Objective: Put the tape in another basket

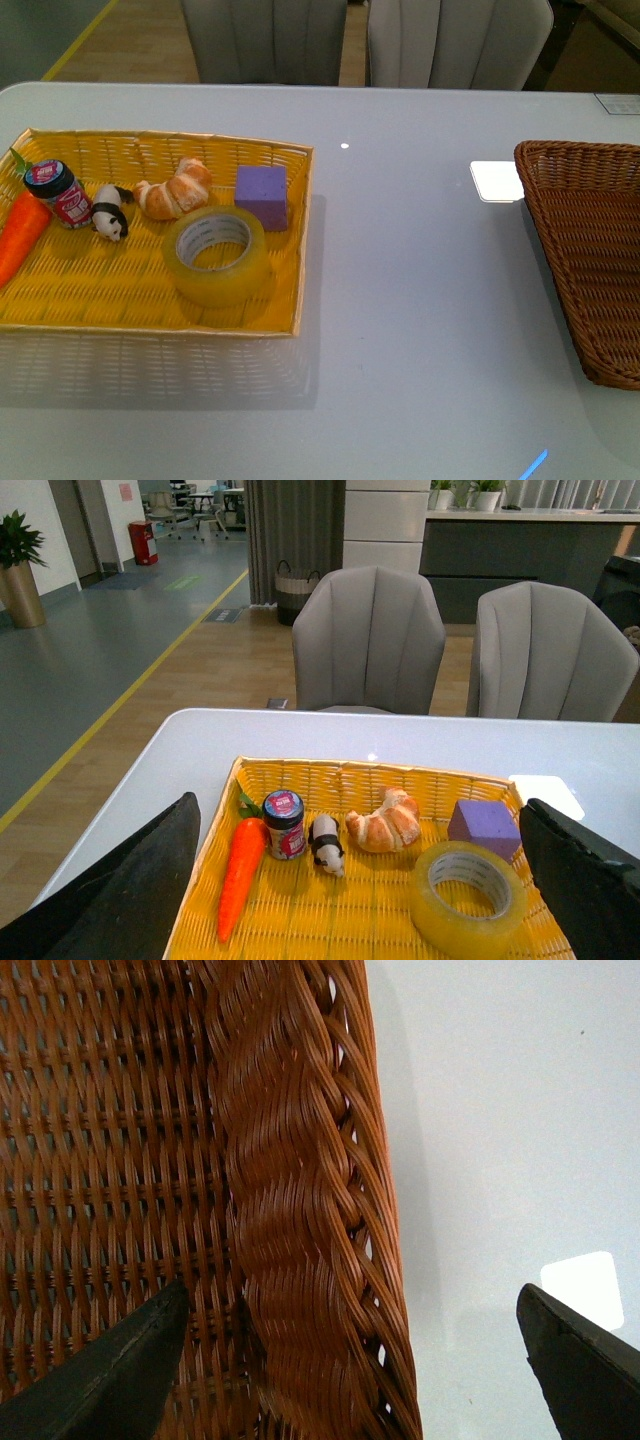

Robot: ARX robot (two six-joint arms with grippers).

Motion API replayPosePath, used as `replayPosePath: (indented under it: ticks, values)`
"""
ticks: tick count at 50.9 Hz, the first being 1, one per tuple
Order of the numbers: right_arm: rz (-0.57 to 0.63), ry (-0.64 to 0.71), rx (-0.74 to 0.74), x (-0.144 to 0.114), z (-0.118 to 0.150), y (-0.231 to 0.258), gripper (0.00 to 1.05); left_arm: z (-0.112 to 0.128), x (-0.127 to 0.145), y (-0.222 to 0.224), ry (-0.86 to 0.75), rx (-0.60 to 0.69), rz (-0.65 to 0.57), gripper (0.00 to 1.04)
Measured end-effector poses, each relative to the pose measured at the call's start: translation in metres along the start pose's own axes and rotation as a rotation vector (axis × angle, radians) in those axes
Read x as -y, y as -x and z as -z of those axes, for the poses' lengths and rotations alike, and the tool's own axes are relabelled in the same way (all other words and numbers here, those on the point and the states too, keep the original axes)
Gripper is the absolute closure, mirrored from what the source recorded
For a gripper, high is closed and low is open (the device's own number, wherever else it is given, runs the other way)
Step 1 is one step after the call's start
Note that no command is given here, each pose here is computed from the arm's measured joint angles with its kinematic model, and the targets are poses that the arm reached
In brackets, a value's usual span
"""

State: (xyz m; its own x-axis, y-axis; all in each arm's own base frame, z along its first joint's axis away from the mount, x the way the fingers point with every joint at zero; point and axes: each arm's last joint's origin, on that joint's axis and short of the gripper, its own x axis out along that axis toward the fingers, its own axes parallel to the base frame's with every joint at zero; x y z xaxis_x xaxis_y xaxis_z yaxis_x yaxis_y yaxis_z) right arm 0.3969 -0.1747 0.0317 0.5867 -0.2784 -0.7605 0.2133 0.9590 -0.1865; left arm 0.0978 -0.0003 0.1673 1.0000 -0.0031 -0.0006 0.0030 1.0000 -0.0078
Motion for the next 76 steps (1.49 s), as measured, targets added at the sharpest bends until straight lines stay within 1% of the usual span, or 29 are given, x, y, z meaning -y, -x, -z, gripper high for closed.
replayPosePath:
  ticks: [1, 4, 9, 13, 14, 17, 22, 27, 29, 32, 41, 50, 56, 65, 71, 73, 76]
  values:
    - [-0.001, 0.000, -0.006, 0.000, 0.001, -0.002, 0.10, 0.000, 0.000, 0.000, 0.000, 0.000, 0.000, 0.09]
    - [0.002, -0.002, -0.018, 0.002, 0.003, -0.005, 0.20, 0.000, 0.000, 0.000, 0.000, 0.000, 0.000, 0.09]
    - [-0.020, -0.008, -0.037, 0.003, 0.007, -0.010, 0.43, 0.000, 0.000, 0.000, 0.000, 0.000, 0.000, 0.09]
    - [-0.054, -0.026, -0.039, 0.002, 0.009, -0.011, 0.59, 0.000, 0.000, 0.000, 0.000, 0.000, 0.000, 0.09]
    - [-0.063, -0.033, -0.039, 0.002, 0.009, -0.011, 0.64, 0.000, 0.000, 0.000, 0.000, 0.000, 0.000, 0.09]
    - [-0.085, -0.042, -0.040, -0.001, 0.010, -0.010, 0.74, 0.000, 0.000, 0.000, 0.000, 0.000, 0.000, 0.09]
    - [-0.119, -0.063, -0.047, -0.006, 0.013, -0.007, 0.85, 0.000, 0.000, 0.000, 0.000, 0.000, 0.000, 0.09]
    - [-0.157, -0.087, -0.046, -0.018, 0.014, -0.001, 0.97, 0.000, 0.000, 0.000, 0.000, 0.000, 0.000, 0.09]
    - [-0.168, -0.101, -0.044, -0.023, 0.014, 0.002, 1.00, 0.000, 0.000, 0.000, 0.000, 0.000, 0.000, 0.09]
    - [-0.184, -0.109, -0.040, -0.033, 0.013, 0.005, 1.01, 0.000, 0.000, 0.000, 0.000, 0.000, 0.000, 0.09]
    - [-0.285, -0.042, -0.026, -0.091, 0.016, 0.023, 1.01, 0.000, 0.000, 0.000, 0.000, 0.000, 0.000, 0.09]
    - [-0.349, -0.001, -0.033, -0.133, 0.019, 0.032, 1.01, 0.000, 0.000, 0.000, 0.000, 0.000, 0.000, 0.09]
    - [-0.364, 0.000, -0.034, -0.148, 0.018, 0.035, 1.01, 0.000, 0.000, 0.000, 0.000, 0.000, 0.000, 0.09]
    - [-0.393, 0.009, -0.036, -0.178, 0.017, 0.043, 1.01, 0.000, 0.000, 0.000, 0.000, 0.000, 0.000, 0.09]
    - [-0.407, 0.018, -0.031, -0.188, 0.018, 0.046, 1.01, 0.000, 0.000, 0.000, 0.000, 0.000, 0.000, 0.09]
    - [-0.411, 0.020, -0.028, -0.190, 0.018, 0.046, 0.98, 0.000, 0.000, 0.000, 0.000, 0.000, 0.000, 0.09]
    - [-0.415, 0.023, -0.027, -0.191, 0.020, 0.047, 0.87, 0.000, 0.000, 0.000, 0.000, 0.000, 0.000, 0.09]
